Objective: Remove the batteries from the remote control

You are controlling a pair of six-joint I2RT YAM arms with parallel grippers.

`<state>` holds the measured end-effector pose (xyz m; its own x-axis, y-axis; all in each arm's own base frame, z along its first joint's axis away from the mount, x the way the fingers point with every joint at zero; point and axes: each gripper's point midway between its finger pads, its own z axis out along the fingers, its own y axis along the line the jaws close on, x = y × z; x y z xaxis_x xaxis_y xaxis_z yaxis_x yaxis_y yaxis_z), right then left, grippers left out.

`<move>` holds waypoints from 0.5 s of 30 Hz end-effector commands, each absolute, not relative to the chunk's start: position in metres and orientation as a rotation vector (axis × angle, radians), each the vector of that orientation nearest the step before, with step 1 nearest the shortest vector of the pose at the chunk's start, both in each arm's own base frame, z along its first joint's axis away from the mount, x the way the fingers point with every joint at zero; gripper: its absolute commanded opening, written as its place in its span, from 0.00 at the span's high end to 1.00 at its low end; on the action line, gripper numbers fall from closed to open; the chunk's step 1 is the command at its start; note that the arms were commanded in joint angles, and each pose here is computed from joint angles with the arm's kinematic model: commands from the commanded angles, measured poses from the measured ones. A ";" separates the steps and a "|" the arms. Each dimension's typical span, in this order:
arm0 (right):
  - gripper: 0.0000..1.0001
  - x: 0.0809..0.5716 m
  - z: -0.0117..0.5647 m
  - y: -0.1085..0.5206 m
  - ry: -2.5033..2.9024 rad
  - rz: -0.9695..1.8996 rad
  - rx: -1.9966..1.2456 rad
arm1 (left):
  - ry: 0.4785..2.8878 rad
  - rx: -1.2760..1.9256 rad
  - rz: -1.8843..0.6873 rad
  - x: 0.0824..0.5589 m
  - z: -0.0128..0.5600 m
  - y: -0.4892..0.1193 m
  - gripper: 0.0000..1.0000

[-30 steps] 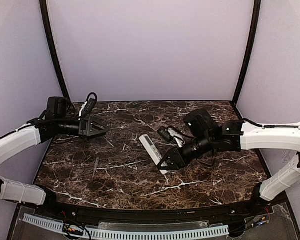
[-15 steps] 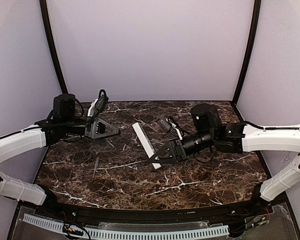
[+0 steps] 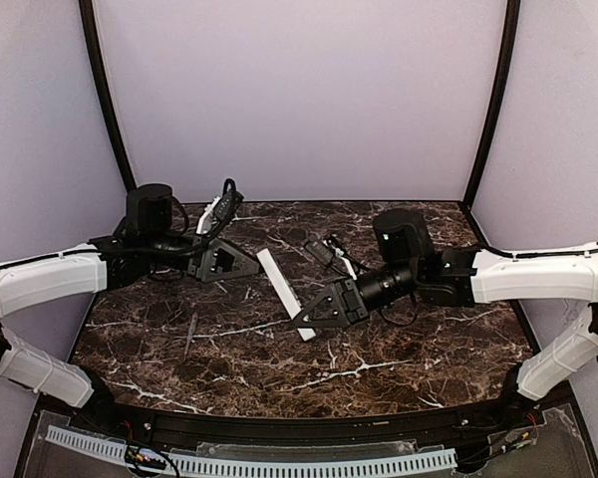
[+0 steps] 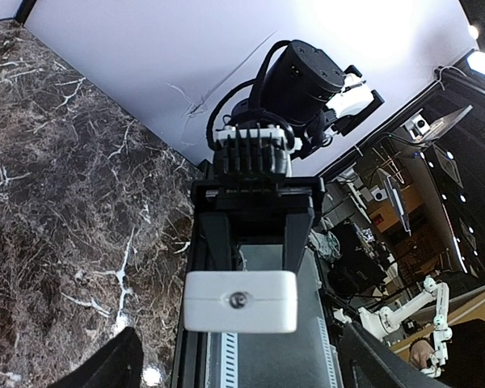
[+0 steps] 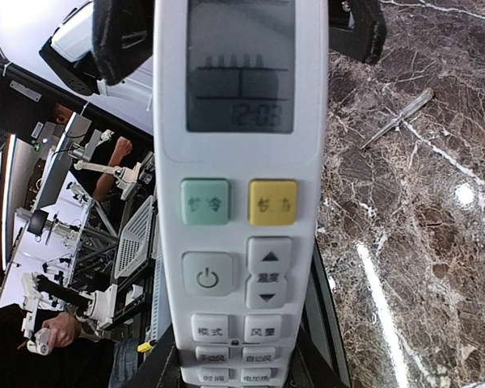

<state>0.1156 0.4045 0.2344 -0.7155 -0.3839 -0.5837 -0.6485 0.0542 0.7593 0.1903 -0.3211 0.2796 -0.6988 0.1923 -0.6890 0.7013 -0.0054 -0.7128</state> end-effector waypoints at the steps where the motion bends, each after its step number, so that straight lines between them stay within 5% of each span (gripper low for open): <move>1: 0.93 0.114 0.243 0.409 2.045 1.767 -1.078 | 1.840 0.941 -1.750 0.193 0.290 -0.330 0.19; 7: 0.93 0.111 0.240 0.413 2.049 1.776 -1.098 | 1.848 0.944 -1.756 0.192 0.289 -0.340 0.25; 15: 0.94 0.111 0.238 0.413 2.059 1.769 -1.099 | 1.872 0.960 -1.766 0.187 0.285 -0.345 0.56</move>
